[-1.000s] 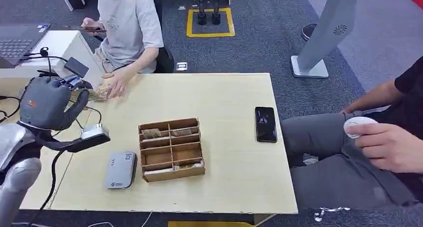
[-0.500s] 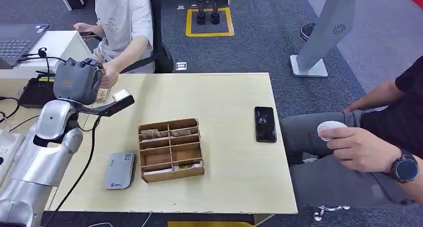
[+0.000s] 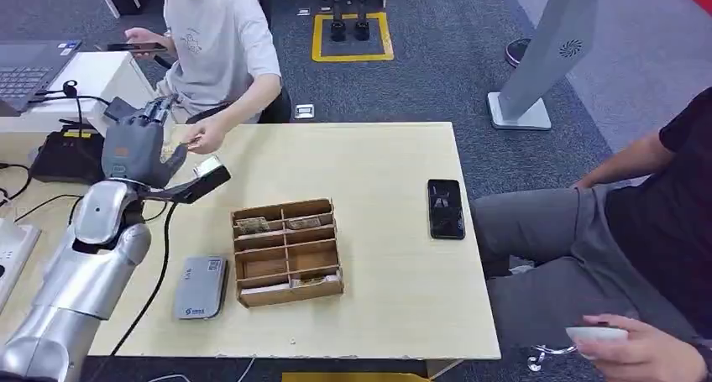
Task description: Pass the card to the sensor for recognition and then transmit it.
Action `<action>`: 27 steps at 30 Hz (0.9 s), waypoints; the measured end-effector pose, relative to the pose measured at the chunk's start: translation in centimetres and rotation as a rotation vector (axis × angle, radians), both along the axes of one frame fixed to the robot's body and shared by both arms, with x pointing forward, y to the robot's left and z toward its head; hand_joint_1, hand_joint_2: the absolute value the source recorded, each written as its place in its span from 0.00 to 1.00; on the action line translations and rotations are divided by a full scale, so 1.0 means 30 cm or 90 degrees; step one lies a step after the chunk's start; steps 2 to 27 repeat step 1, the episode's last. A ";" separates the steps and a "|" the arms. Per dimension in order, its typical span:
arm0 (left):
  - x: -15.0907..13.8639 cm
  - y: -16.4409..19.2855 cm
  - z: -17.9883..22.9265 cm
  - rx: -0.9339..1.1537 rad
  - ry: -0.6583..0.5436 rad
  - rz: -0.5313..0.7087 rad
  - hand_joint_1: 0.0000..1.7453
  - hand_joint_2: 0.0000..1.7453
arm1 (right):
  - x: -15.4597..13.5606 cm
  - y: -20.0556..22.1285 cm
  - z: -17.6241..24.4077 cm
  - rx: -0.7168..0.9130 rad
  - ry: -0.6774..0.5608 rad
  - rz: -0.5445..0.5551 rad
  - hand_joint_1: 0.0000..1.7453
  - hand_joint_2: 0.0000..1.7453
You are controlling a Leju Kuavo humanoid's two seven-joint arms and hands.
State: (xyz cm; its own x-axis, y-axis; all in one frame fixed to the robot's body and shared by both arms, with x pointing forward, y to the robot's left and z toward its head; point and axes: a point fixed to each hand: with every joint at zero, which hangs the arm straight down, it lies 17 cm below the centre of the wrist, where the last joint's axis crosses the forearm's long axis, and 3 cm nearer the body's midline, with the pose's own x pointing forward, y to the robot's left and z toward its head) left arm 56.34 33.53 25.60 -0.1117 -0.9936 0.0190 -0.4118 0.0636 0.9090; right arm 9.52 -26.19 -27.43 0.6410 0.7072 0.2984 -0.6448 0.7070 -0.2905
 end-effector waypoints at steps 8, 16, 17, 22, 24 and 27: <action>-0.014 0.025 -0.018 -0.006 -0.003 0.011 0.00 1.00 | -0.005 -0.002 -0.001 -0.002 0.001 -0.001 0.00 0.00; -0.014 0.025 -0.018 -0.006 -0.003 0.011 0.00 1.00 | -0.005 -0.002 -0.001 -0.002 0.001 -0.001 0.00 0.00; -0.014 0.025 -0.018 -0.006 -0.003 0.011 0.00 1.00 | -0.005 -0.002 -0.001 -0.002 0.001 -0.001 0.00 0.00; -0.014 0.025 -0.018 -0.006 -0.003 0.011 0.00 1.00 | -0.005 -0.002 -0.001 -0.002 0.001 -0.001 0.00 0.00; -0.014 0.025 -0.018 -0.006 -0.003 0.011 0.00 1.00 | -0.005 -0.002 -0.001 -0.002 0.001 -0.001 0.00 0.00; -0.014 0.025 -0.018 -0.006 -0.003 0.011 0.00 1.00 | -0.005 -0.002 -0.001 -0.002 0.001 -0.001 0.00 0.00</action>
